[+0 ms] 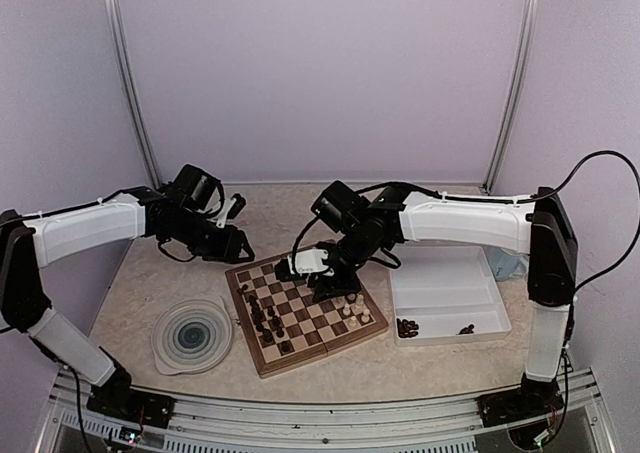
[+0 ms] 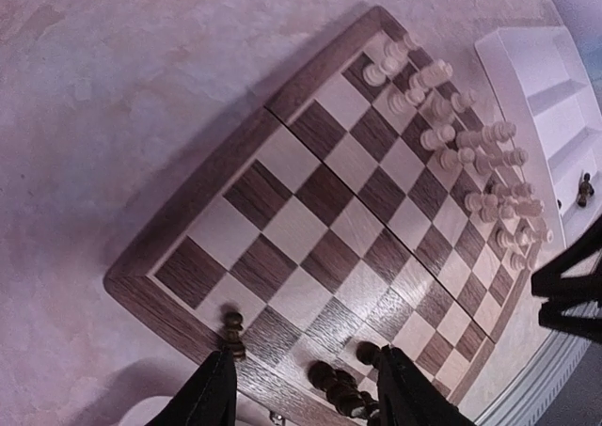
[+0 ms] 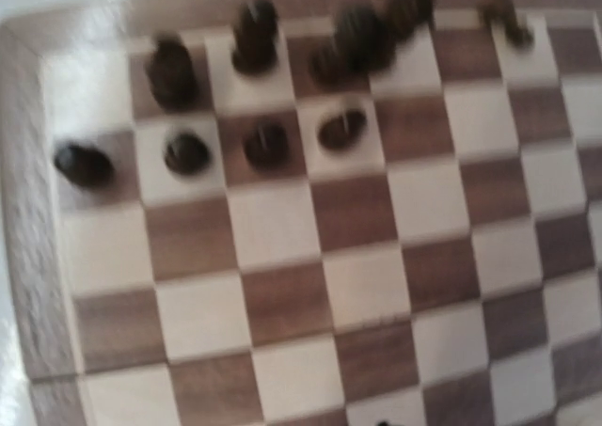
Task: Set up the chess pieces on the board
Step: Adjust the king at f8.
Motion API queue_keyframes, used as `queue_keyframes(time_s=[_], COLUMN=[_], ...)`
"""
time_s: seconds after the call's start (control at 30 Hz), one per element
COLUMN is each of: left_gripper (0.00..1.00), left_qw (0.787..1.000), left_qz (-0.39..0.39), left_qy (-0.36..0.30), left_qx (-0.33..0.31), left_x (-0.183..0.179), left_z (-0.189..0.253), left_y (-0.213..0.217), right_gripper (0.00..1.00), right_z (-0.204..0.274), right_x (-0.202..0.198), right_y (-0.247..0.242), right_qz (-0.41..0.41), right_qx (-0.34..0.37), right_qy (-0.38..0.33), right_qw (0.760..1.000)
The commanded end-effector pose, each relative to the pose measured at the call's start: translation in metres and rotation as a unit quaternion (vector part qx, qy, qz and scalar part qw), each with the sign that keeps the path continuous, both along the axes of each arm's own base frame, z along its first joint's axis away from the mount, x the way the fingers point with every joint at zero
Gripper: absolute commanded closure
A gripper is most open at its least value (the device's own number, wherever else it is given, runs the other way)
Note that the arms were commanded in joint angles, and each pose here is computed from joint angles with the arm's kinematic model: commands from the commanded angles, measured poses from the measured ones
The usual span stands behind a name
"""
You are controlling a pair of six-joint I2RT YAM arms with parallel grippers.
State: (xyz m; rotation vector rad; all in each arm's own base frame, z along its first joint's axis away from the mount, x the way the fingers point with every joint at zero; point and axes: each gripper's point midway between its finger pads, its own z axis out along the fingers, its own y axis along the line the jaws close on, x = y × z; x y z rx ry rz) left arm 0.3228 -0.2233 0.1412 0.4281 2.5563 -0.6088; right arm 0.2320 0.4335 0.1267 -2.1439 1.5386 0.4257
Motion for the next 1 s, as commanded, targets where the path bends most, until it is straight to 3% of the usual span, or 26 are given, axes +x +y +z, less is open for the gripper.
queue_keyframes(time_s=[0.0,0.27,0.97], left_gripper=[0.48,0.58,0.68], left_qw=[0.999,0.993,0.987], left_qz=[-0.044,-0.053,-0.044], left_qy=[0.024,0.071,0.096], left_qx=[0.018,0.082,0.117], left_x=[-0.039,-0.069,-0.068], left_z=[-0.006,-0.039,-0.070], left_y=[-0.014,-0.018,-0.015], right_gripper=[0.66,0.65,0.66], right_z=[0.009,0.007,0.000], right_x=[0.009,0.025,0.026], right_y=[-0.009,-0.028,-0.028], right_qz=[-0.035,-0.067,-0.067], right_qx=[0.025,0.025,0.016], right_qy=[-0.012,-0.020,-0.015], right_qw=[0.999,0.997,0.997])
